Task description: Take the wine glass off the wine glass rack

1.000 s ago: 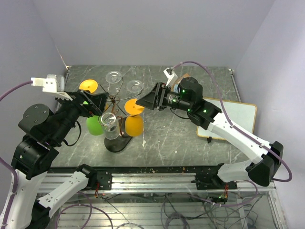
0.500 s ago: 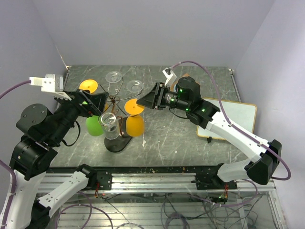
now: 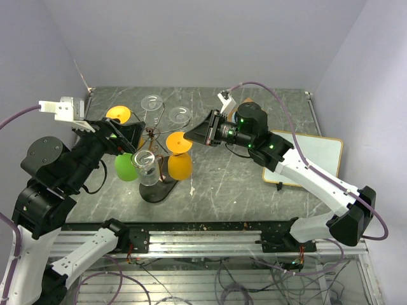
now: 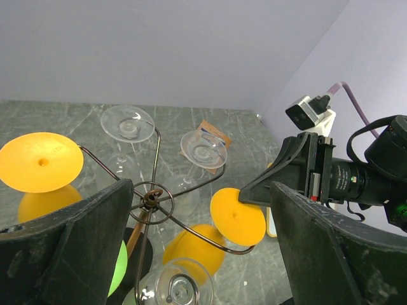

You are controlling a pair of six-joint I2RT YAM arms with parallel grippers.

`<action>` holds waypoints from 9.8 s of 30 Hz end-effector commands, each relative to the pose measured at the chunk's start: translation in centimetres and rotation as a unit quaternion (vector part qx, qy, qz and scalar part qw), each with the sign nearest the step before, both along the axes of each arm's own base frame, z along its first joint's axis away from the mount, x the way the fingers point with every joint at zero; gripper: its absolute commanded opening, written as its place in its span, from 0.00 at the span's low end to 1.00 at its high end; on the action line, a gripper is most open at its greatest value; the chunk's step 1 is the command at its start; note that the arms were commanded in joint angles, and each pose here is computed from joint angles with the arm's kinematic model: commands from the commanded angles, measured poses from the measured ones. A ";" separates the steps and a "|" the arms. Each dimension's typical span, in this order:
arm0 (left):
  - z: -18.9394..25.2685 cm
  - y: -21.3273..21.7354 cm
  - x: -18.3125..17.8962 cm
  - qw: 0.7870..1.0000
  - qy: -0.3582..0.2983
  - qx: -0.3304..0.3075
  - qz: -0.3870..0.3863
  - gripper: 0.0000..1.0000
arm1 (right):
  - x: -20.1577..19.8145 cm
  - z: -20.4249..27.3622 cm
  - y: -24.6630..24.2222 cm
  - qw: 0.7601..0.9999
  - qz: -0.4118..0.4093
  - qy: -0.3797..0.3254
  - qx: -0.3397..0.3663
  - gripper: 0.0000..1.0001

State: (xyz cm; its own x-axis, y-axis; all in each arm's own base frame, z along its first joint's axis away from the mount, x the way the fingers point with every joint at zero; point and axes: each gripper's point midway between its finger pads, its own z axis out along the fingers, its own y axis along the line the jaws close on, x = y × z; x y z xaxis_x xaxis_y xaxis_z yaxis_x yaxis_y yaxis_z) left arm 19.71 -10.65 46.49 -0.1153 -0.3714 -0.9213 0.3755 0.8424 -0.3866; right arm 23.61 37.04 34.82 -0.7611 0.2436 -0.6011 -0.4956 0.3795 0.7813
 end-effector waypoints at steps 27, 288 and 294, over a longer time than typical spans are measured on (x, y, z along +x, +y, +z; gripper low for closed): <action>0.8 0.2 -0.3 1.000 -0.010 0.000 -0.002 0.99 | -3.5 4.3 -0.9 0.989 0.022 0.090 0.111 0.00; -7.7 -3.1 -3.2 0.958 0.173 0.194 -0.124 0.84 | 11.2 -3.6 -17.4 0.939 -0.228 -0.066 -0.247 0.91; -9.4 -3.3 -2.8 0.950 0.213 0.199 -0.115 0.84 | 10.6 -3.7 -18.7 0.931 -0.246 -0.079 -0.258 0.93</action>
State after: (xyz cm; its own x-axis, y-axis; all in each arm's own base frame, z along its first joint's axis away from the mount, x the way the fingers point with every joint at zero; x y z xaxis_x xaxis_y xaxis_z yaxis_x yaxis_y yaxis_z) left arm 17.88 -14.17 37.52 -0.5264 0.0505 -0.8488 0.4282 0.8782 -0.2133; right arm 33.70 18.41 30.08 -0.5902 0.2169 -0.7775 -0.1958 0.8960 0.3986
